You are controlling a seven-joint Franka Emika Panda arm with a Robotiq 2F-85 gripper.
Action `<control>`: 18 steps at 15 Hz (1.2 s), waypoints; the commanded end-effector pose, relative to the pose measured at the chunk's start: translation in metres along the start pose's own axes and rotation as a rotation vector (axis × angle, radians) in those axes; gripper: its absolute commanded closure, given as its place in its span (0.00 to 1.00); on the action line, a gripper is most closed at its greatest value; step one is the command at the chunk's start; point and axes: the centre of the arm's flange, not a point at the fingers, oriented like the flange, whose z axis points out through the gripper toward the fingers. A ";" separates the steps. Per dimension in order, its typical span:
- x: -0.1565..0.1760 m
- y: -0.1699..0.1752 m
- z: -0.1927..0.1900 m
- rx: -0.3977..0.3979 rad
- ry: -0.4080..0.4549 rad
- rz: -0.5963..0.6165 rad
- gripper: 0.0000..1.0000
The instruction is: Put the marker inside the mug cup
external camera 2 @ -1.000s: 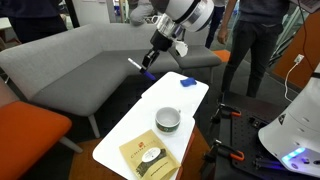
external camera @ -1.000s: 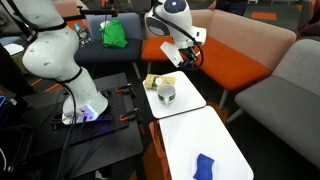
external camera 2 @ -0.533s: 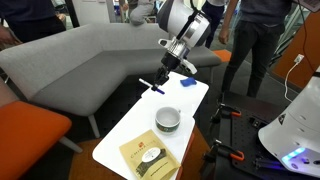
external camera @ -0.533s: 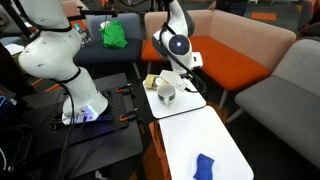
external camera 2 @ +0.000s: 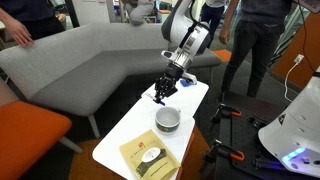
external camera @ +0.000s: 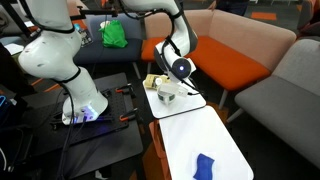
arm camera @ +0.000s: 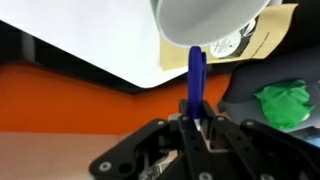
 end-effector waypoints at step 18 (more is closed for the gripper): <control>-0.087 0.014 0.040 0.220 0.221 -0.063 0.81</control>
